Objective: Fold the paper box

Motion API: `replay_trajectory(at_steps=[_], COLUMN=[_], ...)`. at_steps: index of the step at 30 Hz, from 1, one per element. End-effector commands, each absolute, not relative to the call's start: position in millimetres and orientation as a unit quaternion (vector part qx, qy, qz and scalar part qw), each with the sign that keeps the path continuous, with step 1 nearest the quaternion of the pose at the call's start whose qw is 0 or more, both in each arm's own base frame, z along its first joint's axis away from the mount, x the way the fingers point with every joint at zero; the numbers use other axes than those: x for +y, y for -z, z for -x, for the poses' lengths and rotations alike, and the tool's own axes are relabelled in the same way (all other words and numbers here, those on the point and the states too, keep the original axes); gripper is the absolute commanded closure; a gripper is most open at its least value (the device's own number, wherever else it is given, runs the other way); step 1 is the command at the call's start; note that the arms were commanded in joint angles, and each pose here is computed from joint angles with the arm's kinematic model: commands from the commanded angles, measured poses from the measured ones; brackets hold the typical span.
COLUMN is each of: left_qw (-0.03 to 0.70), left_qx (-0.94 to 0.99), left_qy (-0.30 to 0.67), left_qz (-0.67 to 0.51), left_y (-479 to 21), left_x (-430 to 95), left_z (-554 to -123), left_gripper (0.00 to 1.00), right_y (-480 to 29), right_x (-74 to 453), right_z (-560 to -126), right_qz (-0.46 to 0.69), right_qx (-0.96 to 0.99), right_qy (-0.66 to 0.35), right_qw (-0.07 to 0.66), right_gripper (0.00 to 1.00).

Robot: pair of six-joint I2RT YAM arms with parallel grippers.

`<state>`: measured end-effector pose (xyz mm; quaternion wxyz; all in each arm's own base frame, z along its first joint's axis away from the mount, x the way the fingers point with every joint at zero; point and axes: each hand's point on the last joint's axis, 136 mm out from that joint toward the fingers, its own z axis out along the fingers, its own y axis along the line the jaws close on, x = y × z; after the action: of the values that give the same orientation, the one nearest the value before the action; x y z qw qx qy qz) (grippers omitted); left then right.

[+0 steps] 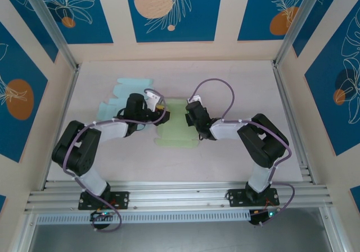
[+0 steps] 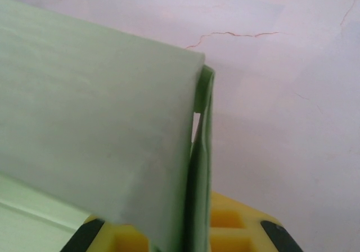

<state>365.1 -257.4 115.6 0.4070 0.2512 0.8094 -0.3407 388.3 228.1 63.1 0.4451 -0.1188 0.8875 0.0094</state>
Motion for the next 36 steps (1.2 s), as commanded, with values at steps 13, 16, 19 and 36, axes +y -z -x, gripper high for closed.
replay_trajectory(at_steps=[13, 16, 19, 36], left_qw=[0.492, 0.505, 0.510, 0.438], left_qx=[0.759, 0.762, 0.778, 0.828], left_qy=[0.317, 0.293, 0.258, 0.234], left_qz=[-0.285, -0.280, -0.260, -0.261], left_y=[-164, -167, -166, -114], left_x=[-237, -226, -210, -211], left_z=[-338, -336, -341, -354], left_gripper=[0.52, 0.52, 0.52, 0.54], right_y=[-63, -63, -64, -67], right_x=[230, 230, 231, 237], right_z=[-381, -382, -381, -382], right_qz=[0.137, 0.138, 0.139, 0.144], right_qx=[0.886, 0.886, 0.885, 0.883], right_qy=[-0.010, -0.011, -0.012, -0.014], right_qw=[0.443, 0.443, 0.444, 0.446], right_gripper=[1.00, 1.00, 1.00, 1.00])
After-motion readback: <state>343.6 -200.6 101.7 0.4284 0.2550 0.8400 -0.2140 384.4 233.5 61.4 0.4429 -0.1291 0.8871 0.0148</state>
